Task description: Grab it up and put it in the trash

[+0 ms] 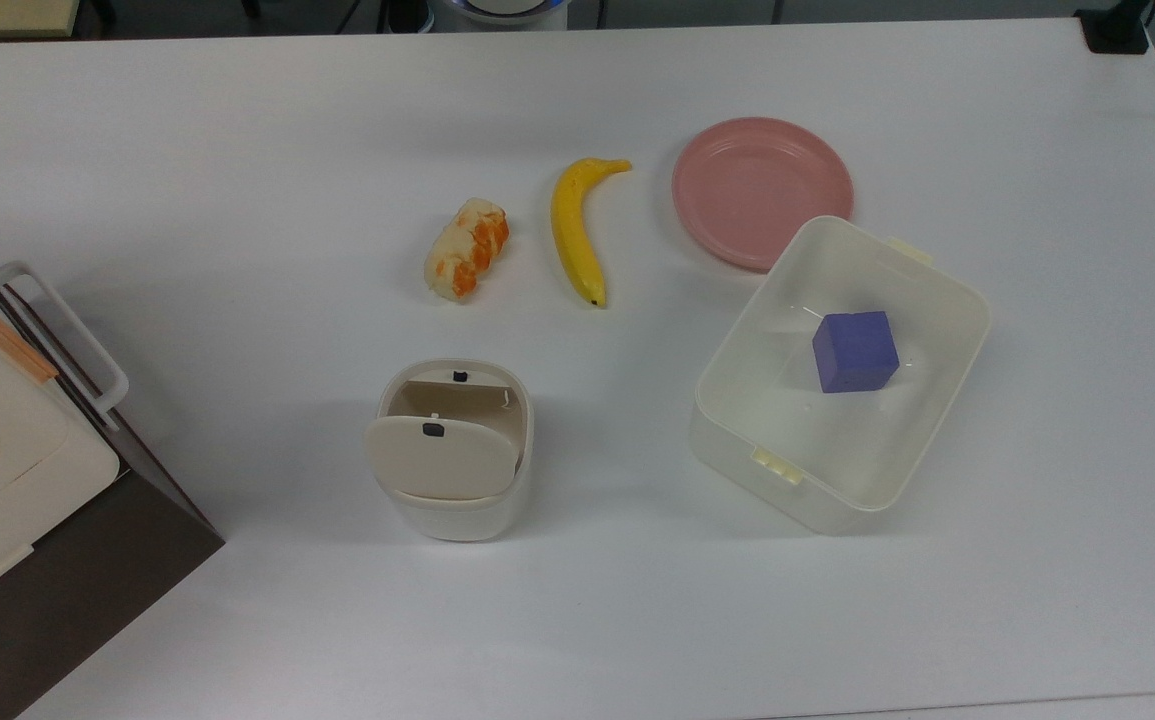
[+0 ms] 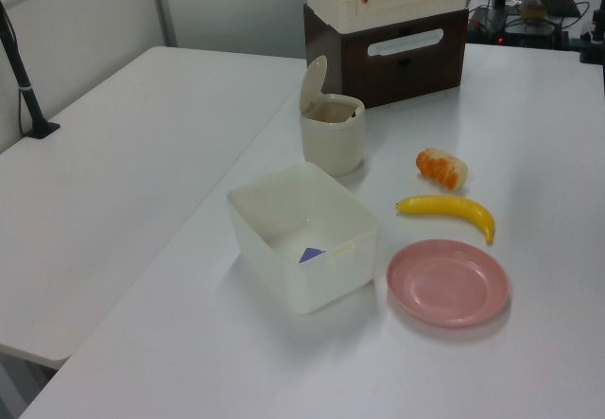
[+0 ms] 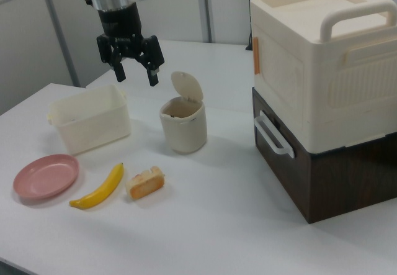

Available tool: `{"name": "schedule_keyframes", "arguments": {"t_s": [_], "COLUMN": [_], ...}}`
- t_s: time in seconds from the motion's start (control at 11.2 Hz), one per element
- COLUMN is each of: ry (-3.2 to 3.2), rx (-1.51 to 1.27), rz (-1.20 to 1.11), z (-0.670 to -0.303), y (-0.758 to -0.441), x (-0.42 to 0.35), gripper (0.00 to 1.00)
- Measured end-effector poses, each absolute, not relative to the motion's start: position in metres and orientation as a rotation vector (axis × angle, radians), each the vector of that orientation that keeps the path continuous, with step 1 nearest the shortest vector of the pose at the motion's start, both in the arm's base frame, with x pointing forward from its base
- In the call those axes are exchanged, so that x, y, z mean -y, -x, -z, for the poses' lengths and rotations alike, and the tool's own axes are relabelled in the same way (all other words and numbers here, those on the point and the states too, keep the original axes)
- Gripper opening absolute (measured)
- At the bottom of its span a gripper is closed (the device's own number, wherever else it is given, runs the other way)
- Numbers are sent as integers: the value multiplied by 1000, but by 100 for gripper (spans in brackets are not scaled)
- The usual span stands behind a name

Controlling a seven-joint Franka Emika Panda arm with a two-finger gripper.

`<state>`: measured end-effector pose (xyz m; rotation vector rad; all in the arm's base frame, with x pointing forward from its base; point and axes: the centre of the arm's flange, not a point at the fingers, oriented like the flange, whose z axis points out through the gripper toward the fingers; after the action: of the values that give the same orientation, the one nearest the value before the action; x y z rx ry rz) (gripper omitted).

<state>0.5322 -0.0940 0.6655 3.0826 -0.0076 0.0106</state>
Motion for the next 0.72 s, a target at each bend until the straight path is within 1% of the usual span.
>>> {"name": "schedule_keyframes", "arguments": {"t_s": [0.27, 0.36, 0.72], "ry": [-3080, -3080, -3103], "rx": [-165, -178, -70], "rz": [4, 8, 25], "z": [-663, -661, -651], "y": [-532, -532, -533], "x": [94, 94, 93], "gripper": [100, 100, 100]}}
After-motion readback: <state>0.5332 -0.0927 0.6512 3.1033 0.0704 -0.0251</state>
